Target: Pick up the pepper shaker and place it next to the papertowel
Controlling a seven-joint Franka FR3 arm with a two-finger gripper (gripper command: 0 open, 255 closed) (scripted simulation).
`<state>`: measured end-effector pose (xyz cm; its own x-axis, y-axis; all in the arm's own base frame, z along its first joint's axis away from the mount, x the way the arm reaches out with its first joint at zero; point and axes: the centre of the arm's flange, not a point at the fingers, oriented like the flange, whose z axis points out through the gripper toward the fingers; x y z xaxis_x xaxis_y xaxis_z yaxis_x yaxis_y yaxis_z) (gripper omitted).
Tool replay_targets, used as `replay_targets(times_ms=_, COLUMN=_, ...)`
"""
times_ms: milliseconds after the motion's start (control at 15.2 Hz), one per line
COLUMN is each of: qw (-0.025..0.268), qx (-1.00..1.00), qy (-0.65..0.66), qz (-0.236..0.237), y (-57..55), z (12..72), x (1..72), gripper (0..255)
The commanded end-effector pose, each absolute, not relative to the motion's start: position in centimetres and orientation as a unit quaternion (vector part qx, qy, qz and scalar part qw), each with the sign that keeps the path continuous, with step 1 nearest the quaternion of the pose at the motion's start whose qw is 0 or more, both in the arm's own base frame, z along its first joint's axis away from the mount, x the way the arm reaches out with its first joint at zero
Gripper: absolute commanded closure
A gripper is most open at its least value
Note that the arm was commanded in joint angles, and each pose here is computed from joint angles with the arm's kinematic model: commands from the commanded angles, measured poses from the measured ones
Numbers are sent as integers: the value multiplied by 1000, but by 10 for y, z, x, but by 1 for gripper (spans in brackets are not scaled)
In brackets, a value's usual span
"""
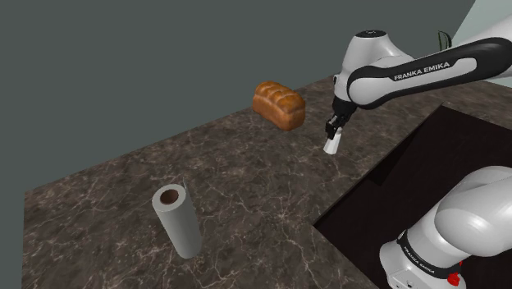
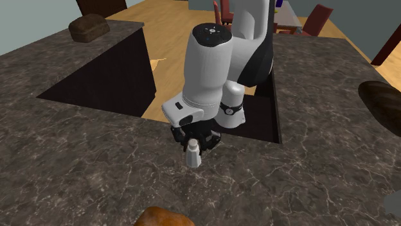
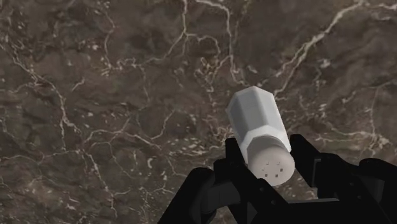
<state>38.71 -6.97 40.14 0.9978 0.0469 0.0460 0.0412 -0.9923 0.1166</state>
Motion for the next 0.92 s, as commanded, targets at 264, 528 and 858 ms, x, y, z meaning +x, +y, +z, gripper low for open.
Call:
replay_targets(times_ms=264, qw=58, qx=998, qy=22, qz=24, y=-70, z=431, x=387, gripper=255)
replay_targets(times_ms=528, qw=58, qx=998, qy=22, qz=24, y=-70, z=452, x=387, gripper=255)
replay_targets(times_ms=858, qw=58, qx=998, qy=22, qz=24, y=-70, z=478, x=387, gripper=255)
